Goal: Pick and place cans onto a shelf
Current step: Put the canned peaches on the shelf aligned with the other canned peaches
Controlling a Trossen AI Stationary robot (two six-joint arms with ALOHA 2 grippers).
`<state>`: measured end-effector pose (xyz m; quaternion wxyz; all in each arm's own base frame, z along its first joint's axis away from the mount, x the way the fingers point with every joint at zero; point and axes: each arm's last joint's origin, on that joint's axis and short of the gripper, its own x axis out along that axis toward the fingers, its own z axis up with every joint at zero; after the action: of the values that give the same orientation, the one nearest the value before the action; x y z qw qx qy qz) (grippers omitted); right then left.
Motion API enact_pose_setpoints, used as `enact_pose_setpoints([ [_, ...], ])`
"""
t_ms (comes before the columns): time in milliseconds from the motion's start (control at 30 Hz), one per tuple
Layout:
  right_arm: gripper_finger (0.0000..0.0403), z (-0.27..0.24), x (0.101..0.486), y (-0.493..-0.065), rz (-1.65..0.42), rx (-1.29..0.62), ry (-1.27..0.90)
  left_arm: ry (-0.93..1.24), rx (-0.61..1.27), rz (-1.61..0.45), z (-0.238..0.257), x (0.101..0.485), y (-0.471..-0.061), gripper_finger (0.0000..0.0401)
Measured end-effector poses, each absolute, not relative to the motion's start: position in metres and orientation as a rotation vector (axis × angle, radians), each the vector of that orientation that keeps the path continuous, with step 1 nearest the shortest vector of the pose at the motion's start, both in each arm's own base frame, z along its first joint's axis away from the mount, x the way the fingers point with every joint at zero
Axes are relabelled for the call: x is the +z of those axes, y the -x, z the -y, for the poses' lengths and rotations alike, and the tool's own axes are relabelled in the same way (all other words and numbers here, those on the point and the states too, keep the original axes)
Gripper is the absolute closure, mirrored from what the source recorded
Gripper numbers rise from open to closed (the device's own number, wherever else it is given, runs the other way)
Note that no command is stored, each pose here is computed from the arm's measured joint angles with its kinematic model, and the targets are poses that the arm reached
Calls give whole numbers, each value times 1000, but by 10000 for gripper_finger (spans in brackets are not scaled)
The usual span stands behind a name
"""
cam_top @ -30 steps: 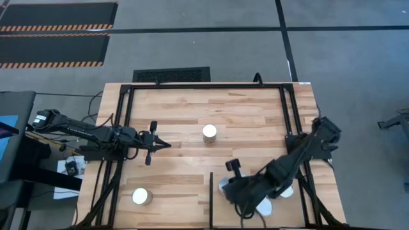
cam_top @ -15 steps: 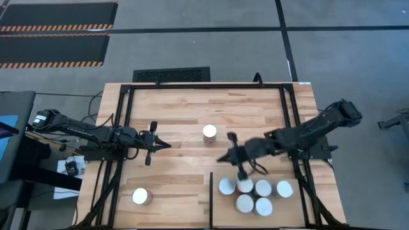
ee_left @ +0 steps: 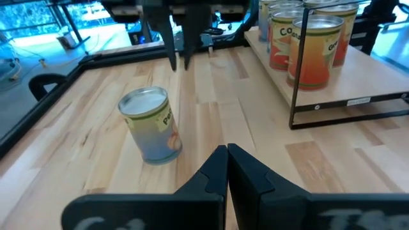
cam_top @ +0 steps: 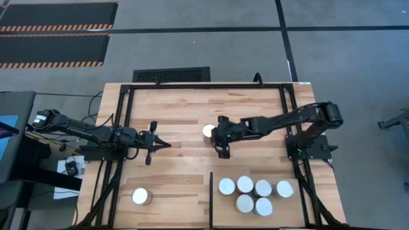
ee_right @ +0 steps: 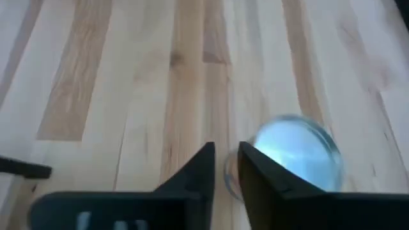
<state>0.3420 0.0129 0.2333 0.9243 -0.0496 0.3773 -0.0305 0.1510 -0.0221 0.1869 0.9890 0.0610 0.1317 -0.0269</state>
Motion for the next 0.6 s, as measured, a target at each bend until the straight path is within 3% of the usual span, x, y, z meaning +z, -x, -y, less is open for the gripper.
enact_pose_setpoints([
  [300,243,-4,215,-370,-939,-66,154,-191,-25,-263,21,187,-151,400],
  [467,247,5,204,-382,-1004,-141,191,-196,-2,-260,17,188,-152,400],
  [600,281,5,202,-387,-1038,-151,229,-192,17,-262,14,188,-152,400],
])
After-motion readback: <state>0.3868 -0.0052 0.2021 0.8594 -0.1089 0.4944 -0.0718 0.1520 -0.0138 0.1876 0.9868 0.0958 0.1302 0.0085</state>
